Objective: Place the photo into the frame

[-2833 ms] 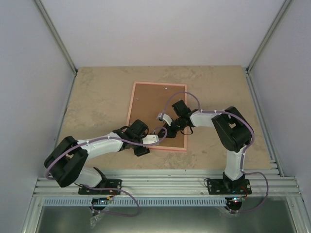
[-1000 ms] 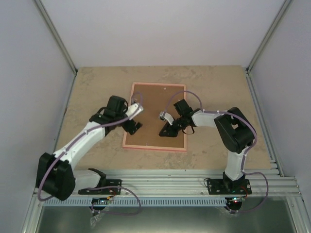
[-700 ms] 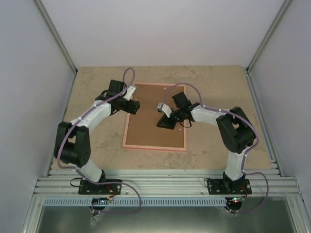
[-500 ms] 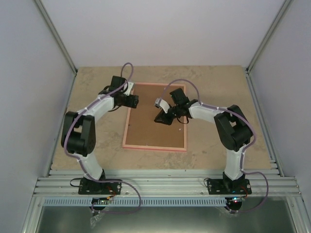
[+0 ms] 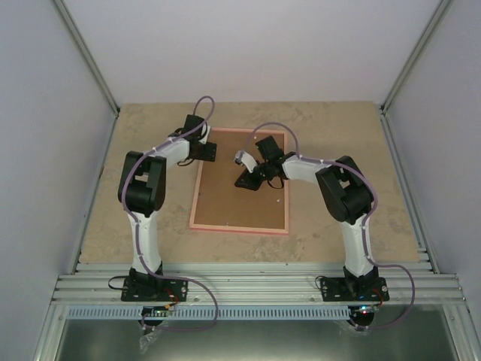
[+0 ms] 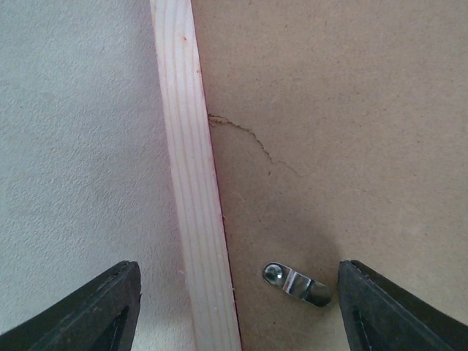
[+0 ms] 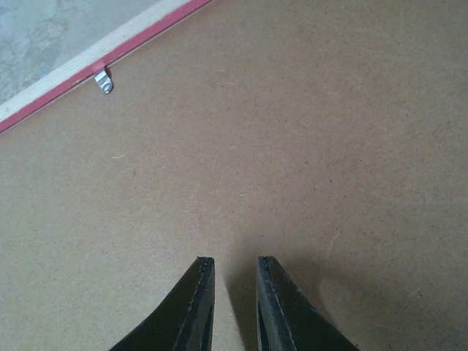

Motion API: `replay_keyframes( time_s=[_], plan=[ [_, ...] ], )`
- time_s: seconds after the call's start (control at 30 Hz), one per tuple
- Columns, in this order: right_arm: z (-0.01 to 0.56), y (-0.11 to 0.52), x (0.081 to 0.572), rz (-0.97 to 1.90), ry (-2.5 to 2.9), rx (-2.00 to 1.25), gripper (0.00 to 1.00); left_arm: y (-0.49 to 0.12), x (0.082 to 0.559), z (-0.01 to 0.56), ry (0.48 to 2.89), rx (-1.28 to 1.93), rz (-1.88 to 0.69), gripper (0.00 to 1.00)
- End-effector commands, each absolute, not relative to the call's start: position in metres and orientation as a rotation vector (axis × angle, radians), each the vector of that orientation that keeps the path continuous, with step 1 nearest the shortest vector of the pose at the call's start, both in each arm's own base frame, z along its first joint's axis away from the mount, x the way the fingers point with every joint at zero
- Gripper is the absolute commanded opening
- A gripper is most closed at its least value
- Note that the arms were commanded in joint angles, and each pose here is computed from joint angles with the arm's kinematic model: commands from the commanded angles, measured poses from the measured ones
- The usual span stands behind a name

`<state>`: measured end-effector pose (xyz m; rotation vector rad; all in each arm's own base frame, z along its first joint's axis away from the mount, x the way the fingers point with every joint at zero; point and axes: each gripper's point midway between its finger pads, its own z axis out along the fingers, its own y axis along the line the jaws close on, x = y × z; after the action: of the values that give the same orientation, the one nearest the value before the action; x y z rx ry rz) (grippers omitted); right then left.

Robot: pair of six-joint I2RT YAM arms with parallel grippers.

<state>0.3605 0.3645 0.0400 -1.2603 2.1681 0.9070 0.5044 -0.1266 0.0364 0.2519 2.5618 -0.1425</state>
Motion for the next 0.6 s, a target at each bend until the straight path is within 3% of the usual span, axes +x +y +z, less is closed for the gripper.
replay_keyframes(
  time_s=[0.0,0.3,0.57],
  plan=[
    [0.033,0.368,0.363,0.898,2.176,-1.255,0.19,-0.124,0.513,0.032,2.553,0.249,-0.113,0.74],
    [0.025,0.364,0.358,0.9,2.198,-1.261,0.19,-0.115,0.509,0.026,2.568,0.287,-0.039,0.54],
    [0.024,0.363,0.356,0.902,2.197,-1.265,0.18,-0.117,0.499,0.026,2.559,0.376,-0.049,0.43]
  ],
)
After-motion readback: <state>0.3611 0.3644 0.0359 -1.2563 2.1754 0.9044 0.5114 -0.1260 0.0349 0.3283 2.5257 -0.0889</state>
